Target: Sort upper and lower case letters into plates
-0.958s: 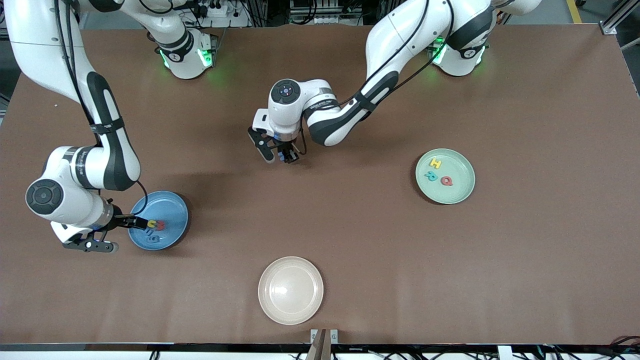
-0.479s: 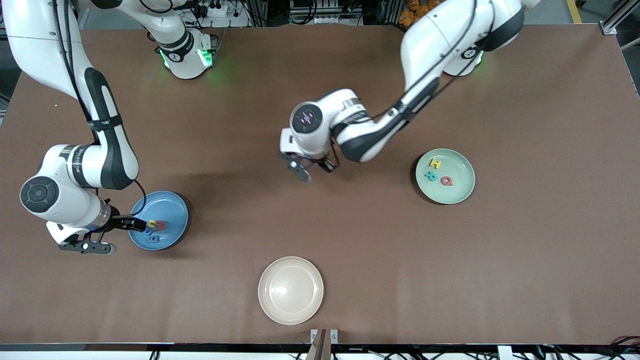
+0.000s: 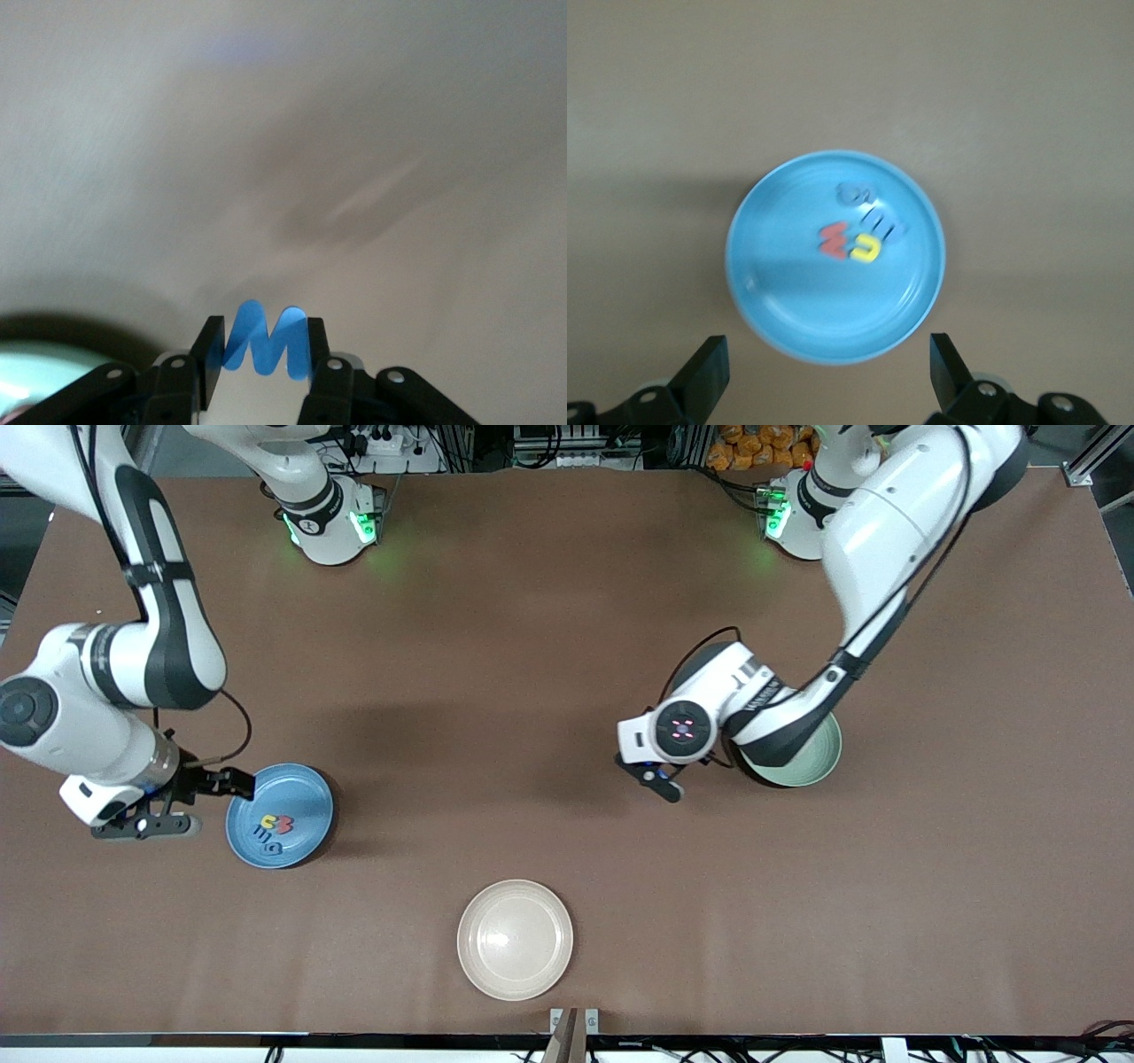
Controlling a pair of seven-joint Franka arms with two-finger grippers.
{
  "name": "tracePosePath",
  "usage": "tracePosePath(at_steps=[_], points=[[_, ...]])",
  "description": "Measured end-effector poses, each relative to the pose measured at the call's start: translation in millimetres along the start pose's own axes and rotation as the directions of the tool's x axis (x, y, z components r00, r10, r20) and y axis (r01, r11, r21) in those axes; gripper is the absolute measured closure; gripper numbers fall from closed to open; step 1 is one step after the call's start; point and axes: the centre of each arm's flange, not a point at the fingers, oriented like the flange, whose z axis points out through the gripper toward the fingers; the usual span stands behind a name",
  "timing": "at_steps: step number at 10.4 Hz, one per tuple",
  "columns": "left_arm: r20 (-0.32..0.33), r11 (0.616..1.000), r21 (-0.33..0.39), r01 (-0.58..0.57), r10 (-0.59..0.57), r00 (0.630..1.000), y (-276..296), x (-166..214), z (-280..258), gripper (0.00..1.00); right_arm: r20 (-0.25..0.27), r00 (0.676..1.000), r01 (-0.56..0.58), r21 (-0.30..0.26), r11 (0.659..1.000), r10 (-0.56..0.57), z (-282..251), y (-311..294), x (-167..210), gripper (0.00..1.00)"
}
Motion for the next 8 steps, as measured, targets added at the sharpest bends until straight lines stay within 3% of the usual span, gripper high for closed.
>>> tracePosePath(at_steps=[3, 5, 8], points=[[0.039, 0.999, -0.042, 0.034, -0.033, 0.999, -86.7, -54.7, 7.7, 0.58, 0.036, 0.999, 0.018, 0.006, 1.0, -0.018, -51.9, -12.5, -49.7, 0.0], [0.059, 0.997, -0.06, 0.038, -0.035, 0.998, -117.4, -76.1, 17.8, 0.58, 0.005, 1.0, 0.024, -0.003, 1.0, -0.024, -99.5, -17.0, -69.7, 0.0], [0.087, 0.997, -0.073, 0.034, -0.028, 0.996, -136.2, -91.9, 33.6, 0.58, -0.048, 0.999, 0.011, -0.008, 1.0, -0.011, -159.5, -11.1, -70.5, 0.0]])
